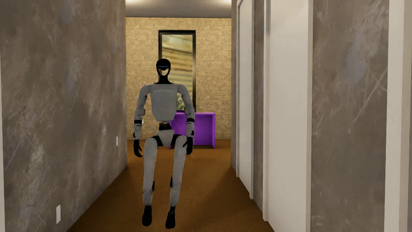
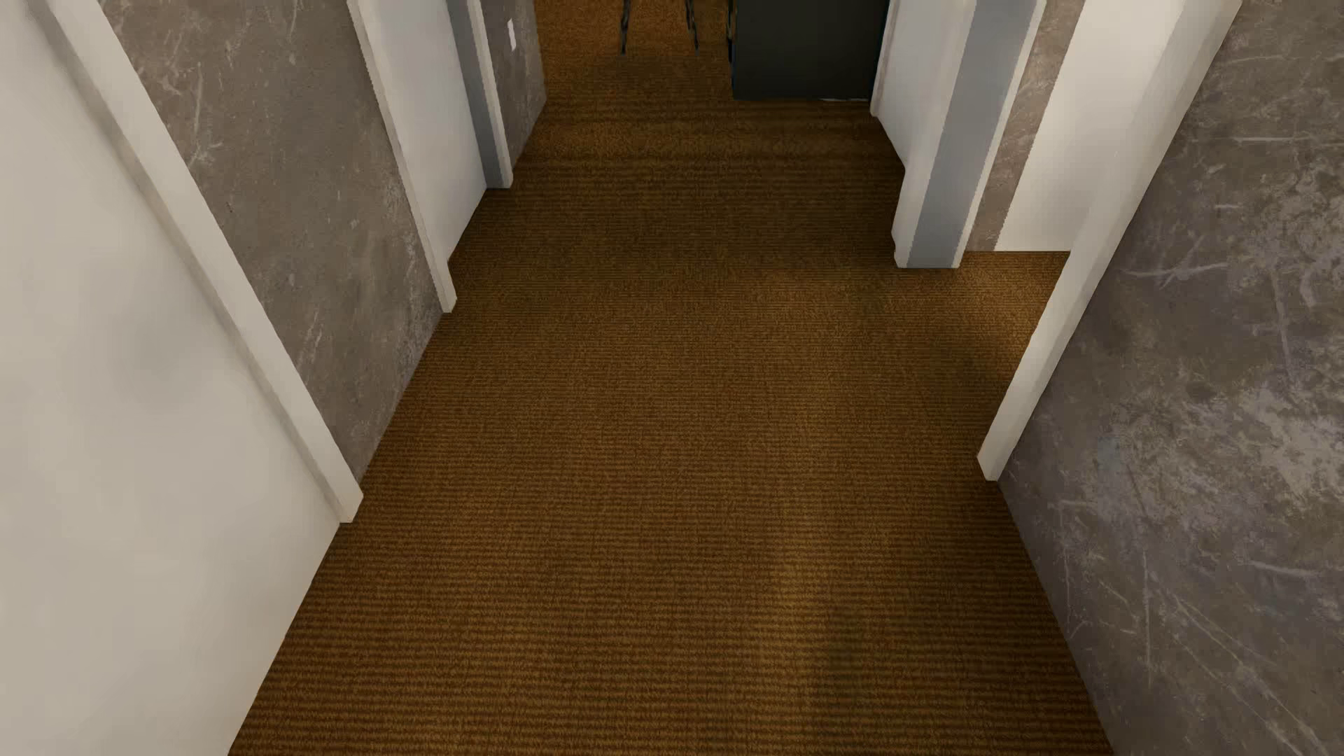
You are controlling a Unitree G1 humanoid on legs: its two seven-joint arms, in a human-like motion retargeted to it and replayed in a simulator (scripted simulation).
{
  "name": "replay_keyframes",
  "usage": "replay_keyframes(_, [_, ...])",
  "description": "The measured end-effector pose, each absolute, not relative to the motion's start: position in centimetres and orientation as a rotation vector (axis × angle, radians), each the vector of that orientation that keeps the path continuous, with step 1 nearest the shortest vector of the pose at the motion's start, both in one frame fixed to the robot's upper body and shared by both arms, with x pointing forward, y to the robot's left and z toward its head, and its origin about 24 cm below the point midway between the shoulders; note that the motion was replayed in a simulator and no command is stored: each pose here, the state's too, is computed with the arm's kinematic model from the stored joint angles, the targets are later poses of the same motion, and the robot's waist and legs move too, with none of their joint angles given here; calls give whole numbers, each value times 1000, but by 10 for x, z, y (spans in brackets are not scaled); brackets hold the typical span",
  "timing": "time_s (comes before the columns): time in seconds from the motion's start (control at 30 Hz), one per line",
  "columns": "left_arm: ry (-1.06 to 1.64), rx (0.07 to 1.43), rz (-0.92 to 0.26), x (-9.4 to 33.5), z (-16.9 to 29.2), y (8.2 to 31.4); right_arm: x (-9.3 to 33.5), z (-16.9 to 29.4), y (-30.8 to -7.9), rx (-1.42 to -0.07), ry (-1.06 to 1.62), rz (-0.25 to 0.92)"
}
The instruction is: Walk to the purple desk
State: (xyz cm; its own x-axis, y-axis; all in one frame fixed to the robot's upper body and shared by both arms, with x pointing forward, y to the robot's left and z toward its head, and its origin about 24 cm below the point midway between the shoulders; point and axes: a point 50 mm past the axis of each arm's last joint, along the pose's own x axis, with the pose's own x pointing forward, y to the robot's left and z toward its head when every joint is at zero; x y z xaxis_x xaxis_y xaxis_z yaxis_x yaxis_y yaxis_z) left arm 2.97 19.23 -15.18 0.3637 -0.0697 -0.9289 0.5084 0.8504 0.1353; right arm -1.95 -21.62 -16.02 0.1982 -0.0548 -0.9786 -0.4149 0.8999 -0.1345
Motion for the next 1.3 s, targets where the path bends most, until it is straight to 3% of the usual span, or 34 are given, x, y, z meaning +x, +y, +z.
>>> replay_keyframes(0.17, [777,407,-225,121,-105,206,-88,-152,-205,-341,1518,264])
replay_keyframes(0.23, [760,401,-201,124,-101,209,-104,-149,-196,-329,1545,313])
replay_keyframes(0.33, [904,357,-154,91,-122,213,-106,-152,-191,-349,1567,365])
replay_keyframes(0.5, [1255,448,-309,17,-160,210,-23,-157,-210,-410,1336,298])
replay_keyframes(0.63, [1351,465,-260,-18,-155,233,32,-137,-252,-428,1152,94])
replay_keyframes(0.73, [1337,487,-254,-17,-150,242,39,-124,-291,-416,1123,-109])
replay_keyframes(0.8, [1334,491,-217,-14,-149,250,38,-122,-303,-424,1135,-149])
replay_keyframes(0.93, [1264,488,-173,9,-146,255,37,-123,-307,-467,1162,-113])
replay_keyframes(1.07, [1217,474,-167,21,-144,251,42,-124,-295,-461,1131,-69])
replay_keyframes(1.3, [1270,453,-238,2,-151,232,88,-119,-268,-476,983,53])
